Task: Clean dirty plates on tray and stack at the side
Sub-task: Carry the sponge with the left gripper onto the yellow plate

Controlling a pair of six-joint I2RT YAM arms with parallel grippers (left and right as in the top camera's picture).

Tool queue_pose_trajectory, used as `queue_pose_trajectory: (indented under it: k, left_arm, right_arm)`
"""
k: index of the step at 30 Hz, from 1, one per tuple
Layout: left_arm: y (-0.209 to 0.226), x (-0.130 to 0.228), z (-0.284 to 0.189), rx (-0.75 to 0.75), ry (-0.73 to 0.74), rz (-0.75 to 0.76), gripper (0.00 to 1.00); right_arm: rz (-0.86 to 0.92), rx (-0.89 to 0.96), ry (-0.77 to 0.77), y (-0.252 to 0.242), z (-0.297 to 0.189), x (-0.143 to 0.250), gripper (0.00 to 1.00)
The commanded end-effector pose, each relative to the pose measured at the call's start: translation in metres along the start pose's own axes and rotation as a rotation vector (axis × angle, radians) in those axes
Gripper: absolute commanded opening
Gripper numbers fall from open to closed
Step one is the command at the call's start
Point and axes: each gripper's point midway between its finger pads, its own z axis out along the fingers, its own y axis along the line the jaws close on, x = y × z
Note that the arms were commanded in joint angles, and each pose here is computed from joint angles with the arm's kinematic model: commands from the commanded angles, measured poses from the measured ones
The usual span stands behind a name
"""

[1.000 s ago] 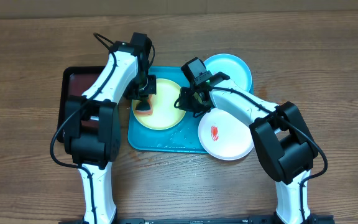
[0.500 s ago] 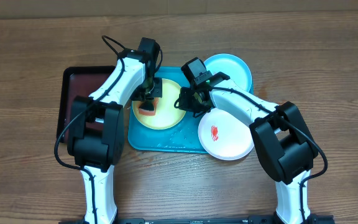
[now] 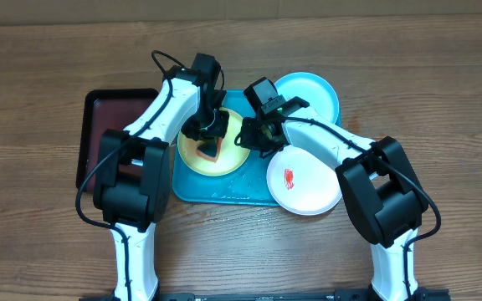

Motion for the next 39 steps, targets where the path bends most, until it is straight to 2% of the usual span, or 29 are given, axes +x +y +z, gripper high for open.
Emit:
queue_pose_trajectory:
  k: [1,5,8,12,16,22,26,39]
  left_arm:
    - [0.03,0.008,-0.004,-0.154,0.036,0.013,0.04]
    - [0.043,-0.001,-0.022,-0.247,0.01,-0.022,0.04]
    - [0.042,-0.016,-0.031,-0.251,-0.048,-0.035,0.04]
    - [0.037,-0.041,-0.034,-0.23,-0.153,-0.064,0.04]
    - [0.016,-0.053,-0.032,-0.109,-0.195,-0.061,0.04]
    - [0.013,-0.039,-0.016,-0.092,-0.143,-0.061,0.04]
    - [0.028,-0.025,-0.007,-0.17,-0.112,-0.153,0.04]
    - [0.027,-0.019,-0.012,-0.218,-0.11,-0.156,0.05]
  right_arm:
    - [0.011,0.028,0.015,-0.01,0.01,0.003,0.04]
    - [0.01,0.026,0.013,-0.01,0.01,0.002,0.04]
    - [0.01,0.027,0.013,-0.01,0.01,0.002,0.04]
    - [0.01,0.027,0.013,-0.01,0.01,0.002,0.04]
    - [0.01,0.027,0.013,-0.01,0.01,0.002,0.04]
    - [0.01,0.027,0.013,-0.01,0.01,0.002,0.04]
    - [0.011,0.03,0.017,-0.011,0.01,0.003,0.04]
    - [0.007,0.037,0.013,-0.012,0.01,0.003,0.04]
